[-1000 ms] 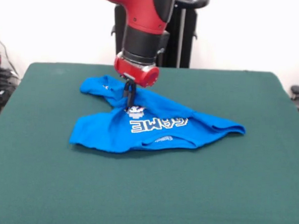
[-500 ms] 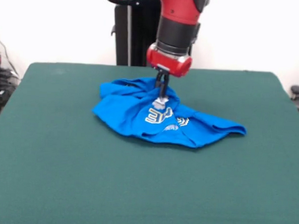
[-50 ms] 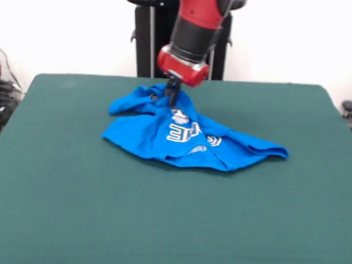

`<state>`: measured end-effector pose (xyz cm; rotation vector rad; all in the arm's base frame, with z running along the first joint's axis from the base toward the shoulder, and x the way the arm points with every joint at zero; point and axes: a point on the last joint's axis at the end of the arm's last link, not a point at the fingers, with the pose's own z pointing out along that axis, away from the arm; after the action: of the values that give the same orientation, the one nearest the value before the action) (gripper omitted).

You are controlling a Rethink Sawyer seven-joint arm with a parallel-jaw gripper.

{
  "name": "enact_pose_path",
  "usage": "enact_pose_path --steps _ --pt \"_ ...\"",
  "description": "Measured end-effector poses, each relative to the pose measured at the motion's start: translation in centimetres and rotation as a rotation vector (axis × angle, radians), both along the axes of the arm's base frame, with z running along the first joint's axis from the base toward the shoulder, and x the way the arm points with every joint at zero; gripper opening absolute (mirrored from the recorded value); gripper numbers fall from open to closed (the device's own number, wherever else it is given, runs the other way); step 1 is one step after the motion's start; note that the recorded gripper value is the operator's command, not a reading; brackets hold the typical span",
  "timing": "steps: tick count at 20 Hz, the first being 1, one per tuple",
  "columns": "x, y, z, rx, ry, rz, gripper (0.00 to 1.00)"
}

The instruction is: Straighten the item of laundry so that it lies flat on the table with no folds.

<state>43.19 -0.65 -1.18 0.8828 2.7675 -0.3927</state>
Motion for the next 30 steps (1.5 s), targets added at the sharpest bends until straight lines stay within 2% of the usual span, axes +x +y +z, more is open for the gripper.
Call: enact_pose_path --steps 6,12,21,27,30 --pt "-0.7 -5.5 -0.9 -0.089 -0.022 -0.016 0.0" --pt "-1.7 -8.7 -1.5 -0.123 -0.015 -0.043 0.0" --pt "-1.1 -8.9 -0.7 -0.124 -0.037 -0.051 0.0" --pt "0.7 -6.6 2.3 -0.126 -0.076 -0.024 0.0" --pt "1.6 -5.0 5.0 -0.132 -0.073 -0.027 0.0"
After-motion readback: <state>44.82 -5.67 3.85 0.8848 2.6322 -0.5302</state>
